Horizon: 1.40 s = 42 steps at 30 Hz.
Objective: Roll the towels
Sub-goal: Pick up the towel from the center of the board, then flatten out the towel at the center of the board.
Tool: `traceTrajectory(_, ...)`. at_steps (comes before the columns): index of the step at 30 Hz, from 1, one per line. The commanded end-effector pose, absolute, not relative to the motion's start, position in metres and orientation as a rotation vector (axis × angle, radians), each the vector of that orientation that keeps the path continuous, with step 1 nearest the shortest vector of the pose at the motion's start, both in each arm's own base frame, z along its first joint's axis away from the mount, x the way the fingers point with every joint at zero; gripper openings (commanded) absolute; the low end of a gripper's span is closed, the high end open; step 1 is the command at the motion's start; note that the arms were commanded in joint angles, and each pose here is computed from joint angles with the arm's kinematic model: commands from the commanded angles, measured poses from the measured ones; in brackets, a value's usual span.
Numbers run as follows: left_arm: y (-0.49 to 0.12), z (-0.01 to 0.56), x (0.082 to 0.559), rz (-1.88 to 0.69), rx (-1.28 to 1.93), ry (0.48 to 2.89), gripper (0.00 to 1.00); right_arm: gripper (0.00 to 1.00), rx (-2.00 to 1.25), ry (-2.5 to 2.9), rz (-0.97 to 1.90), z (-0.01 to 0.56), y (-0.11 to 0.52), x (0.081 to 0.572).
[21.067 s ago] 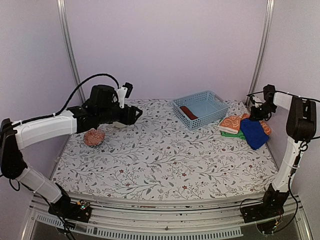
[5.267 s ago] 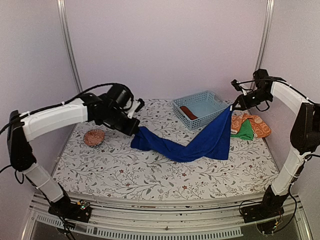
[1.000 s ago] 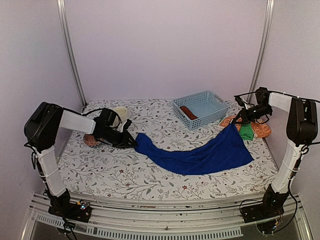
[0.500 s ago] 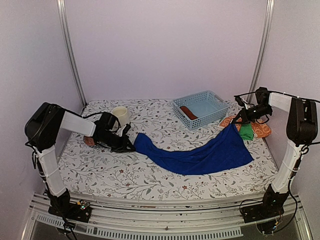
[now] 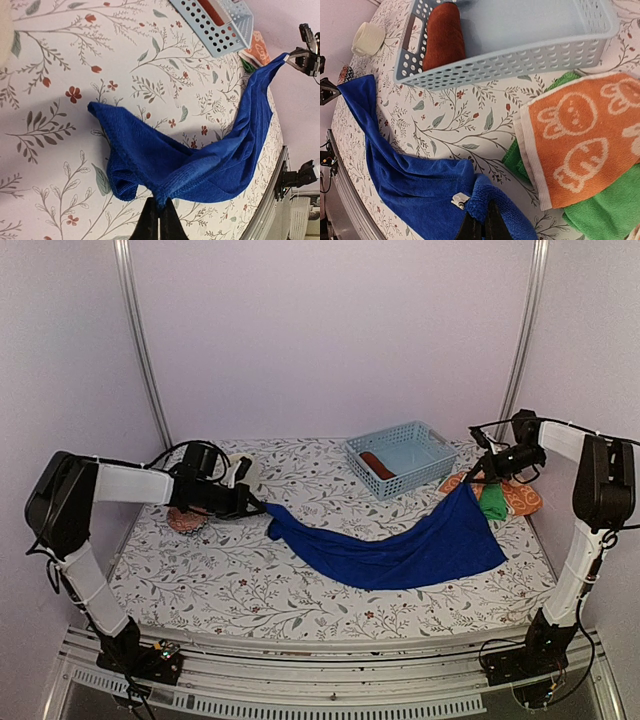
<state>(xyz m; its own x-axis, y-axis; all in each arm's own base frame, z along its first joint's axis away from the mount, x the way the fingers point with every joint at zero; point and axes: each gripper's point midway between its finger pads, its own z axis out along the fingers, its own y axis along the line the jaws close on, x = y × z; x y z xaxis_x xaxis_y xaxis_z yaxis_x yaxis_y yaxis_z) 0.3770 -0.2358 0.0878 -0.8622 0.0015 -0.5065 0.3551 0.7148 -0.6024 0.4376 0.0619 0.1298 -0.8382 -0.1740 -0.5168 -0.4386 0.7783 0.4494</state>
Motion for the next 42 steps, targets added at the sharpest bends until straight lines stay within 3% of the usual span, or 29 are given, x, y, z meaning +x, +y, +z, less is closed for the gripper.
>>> traceTrajectory(1, -0.224, 0.142, 0.395, -0.956, 0.281, 2.308, 0.00, 0.04, -0.508, 2.389, 0.710, 0.196, 0.057, 0.455)
traceTrajectory(9, -0.175, 0.279, 0.408, -0.831, 0.229, 2.020, 0.00, 0.03, -0.565, 2.223, 0.571, 0.299, 0.049, 0.474)
traceTrajectory(15, -0.150, 0.340, 0.399, -0.766, 0.209, 1.906, 0.00, 0.03, -0.580, 2.084, 0.495, 0.356, 0.050, 0.467)
traceTrajectory(21, -0.144, 0.352, 0.382, -0.758, 0.196, 1.877, 0.00, 0.03, -0.599, 2.022, 0.498, 0.377, 0.056, 0.451)
traceTrajectory(27, -0.141, 0.346, 0.350, -0.790, 0.186, 1.868, 0.00, 0.03, -0.629, 2.042, 0.534, 0.354, 0.063, 0.418)
traceTrajectory(37, -0.144, 0.342, 0.245, -0.900, 0.276, 1.808, 0.00, 0.04, -0.852, 1.885, 0.625, 0.337, 0.102, 0.273)
traceTrajectory(42, -0.140, 0.342, 0.212, -0.944, 0.258, 1.800, 0.00, 0.04, -0.882, 1.879, 0.605, 0.330, 0.105, 0.244)
